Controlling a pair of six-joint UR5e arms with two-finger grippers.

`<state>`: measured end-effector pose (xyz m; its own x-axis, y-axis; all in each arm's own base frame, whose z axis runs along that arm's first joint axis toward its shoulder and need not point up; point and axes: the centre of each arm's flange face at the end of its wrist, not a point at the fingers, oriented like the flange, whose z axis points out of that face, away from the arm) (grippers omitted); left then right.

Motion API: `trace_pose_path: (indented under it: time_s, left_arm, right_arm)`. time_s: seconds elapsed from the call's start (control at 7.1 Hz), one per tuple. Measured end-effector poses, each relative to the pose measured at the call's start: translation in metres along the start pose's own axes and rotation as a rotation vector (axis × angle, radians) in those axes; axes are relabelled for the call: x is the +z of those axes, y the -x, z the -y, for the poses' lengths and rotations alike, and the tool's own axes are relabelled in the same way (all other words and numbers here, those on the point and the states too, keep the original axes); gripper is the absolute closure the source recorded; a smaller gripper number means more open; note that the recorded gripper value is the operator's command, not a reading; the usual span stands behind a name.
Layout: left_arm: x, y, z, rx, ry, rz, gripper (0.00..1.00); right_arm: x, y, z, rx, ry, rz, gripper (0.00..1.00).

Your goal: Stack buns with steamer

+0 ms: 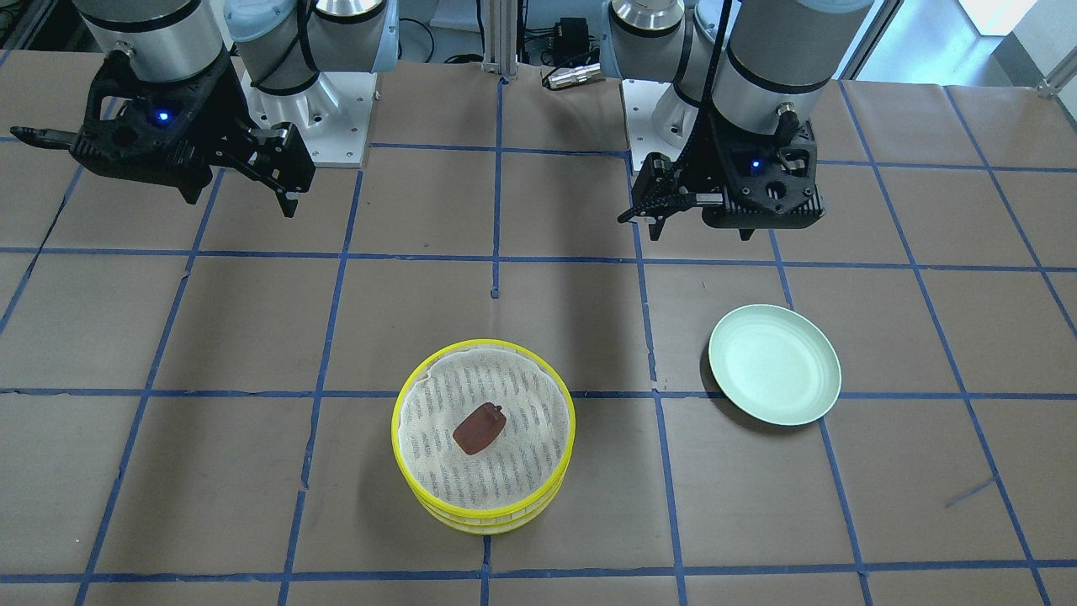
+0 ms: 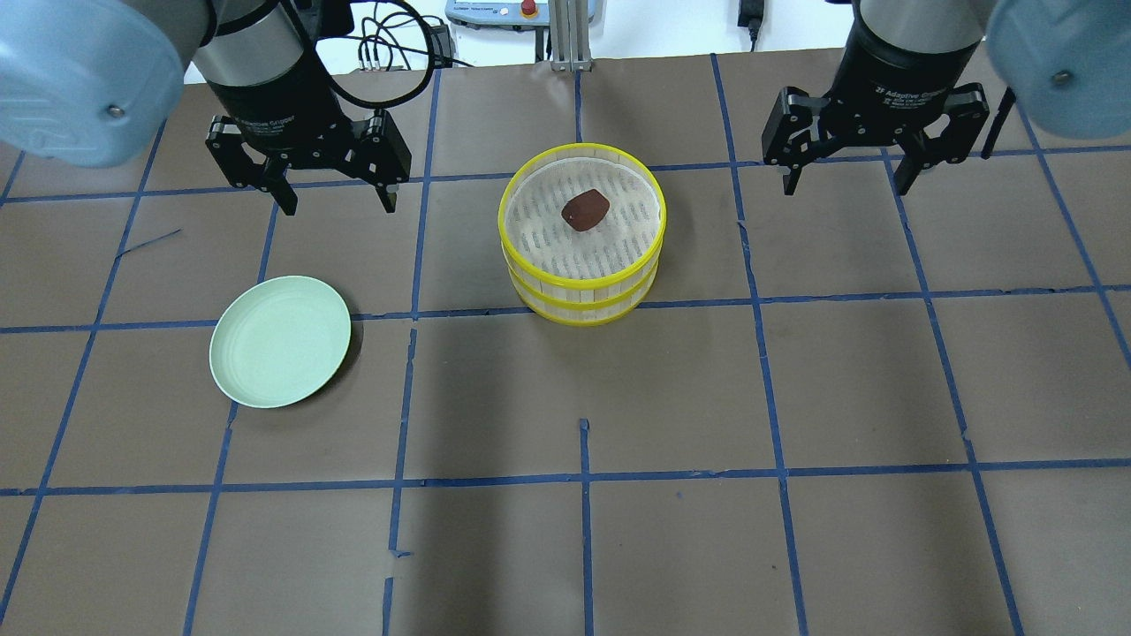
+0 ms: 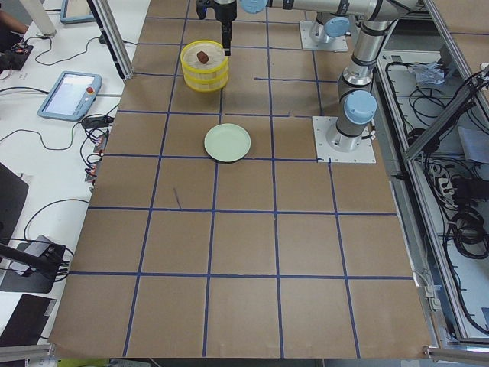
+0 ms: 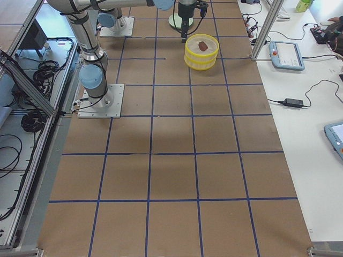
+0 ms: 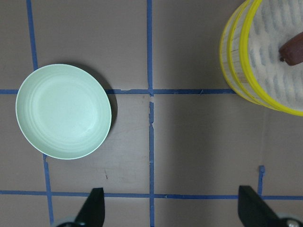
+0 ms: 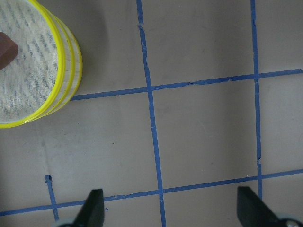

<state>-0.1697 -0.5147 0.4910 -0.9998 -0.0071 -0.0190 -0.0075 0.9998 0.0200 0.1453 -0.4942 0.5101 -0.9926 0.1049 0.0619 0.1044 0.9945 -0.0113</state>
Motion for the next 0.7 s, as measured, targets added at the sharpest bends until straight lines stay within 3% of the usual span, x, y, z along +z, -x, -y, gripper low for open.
trace_pose_path:
  time_s: [0.7]
  left_arm:
    - [-0.004,0.023,0.002,-0.053,-0.027,-0.062,0.00]
  right_arm:
    - [-0.001,-0.005,0.006,0.016,0.006,0.034,0.00]
